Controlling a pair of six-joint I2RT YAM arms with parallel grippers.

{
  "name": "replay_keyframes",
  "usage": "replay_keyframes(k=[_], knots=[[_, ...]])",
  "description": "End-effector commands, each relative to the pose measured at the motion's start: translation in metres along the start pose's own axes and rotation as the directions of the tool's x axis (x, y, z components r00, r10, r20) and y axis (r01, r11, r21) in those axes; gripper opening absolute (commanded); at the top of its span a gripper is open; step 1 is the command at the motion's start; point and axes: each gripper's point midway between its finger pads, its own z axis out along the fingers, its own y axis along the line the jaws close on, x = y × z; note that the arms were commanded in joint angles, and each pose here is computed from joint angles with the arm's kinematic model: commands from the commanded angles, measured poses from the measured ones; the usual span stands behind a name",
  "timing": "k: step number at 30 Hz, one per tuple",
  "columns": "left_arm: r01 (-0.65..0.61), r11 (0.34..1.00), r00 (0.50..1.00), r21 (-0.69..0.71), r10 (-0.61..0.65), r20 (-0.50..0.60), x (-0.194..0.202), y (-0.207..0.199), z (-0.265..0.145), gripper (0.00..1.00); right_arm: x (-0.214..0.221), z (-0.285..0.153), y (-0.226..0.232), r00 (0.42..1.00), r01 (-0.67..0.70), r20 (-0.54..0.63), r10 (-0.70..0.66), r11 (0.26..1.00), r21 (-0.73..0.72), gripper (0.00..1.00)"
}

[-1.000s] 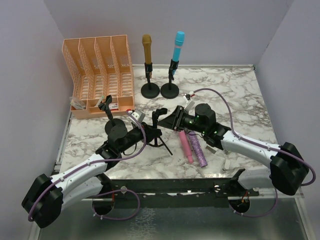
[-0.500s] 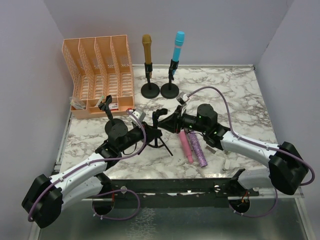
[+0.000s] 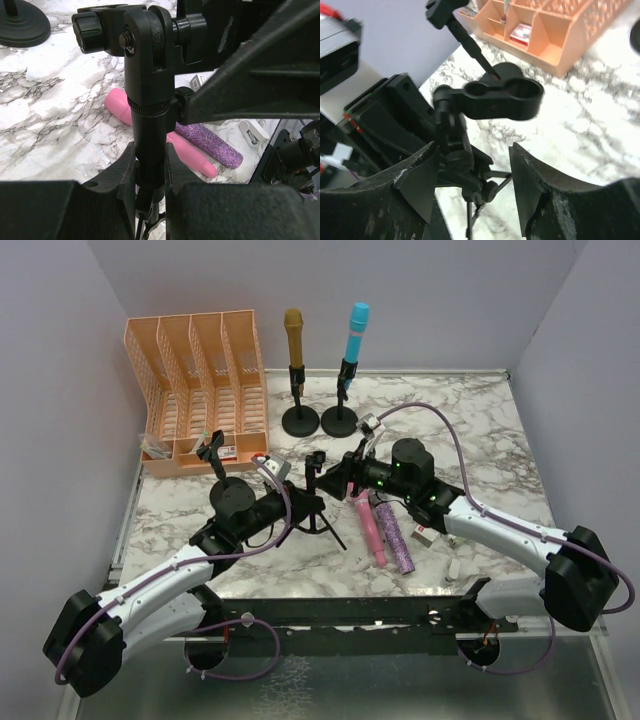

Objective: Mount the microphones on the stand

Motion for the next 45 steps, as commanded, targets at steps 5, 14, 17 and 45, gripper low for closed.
replay_keyframes(k=[5, 14, 17, 45], knots=[[-0.054, 0.997, 0.991, 0.047, 0.048, 0.122, -0.040, -0.017, -0.003, 0.00, 0.002, -0.001, 0.003, 0.929, -0.371, 0.029, 0.369, 0.927, 0.062, 0.55], [-0.041, 0.998, 0.992, 0.057, 0.033, 0.122, -0.040, -0.019, -0.003, 0.00, 0.005, 0.002, 0.031, 0.975, -0.222, -0.045, 0.218, 0.966, -0.130, 0.18], [-0.030, 0.997, 0.992, 0.075, 0.021, 0.122, -0.043, -0.024, -0.004, 0.00, 0.014, -0.006, 0.047, 0.997, 0.065, -0.024, -0.076, 0.950, -0.305, 0.16], [-0.038, 0.998, 0.998, 0.049, 0.036, 0.049, -0.027, -0.017, -0.003, 0.00, -0.010, 0.030, 0.002, 0.989, -0.130, -0.064, 0.130, 0.991, 0.012, 0.35]])
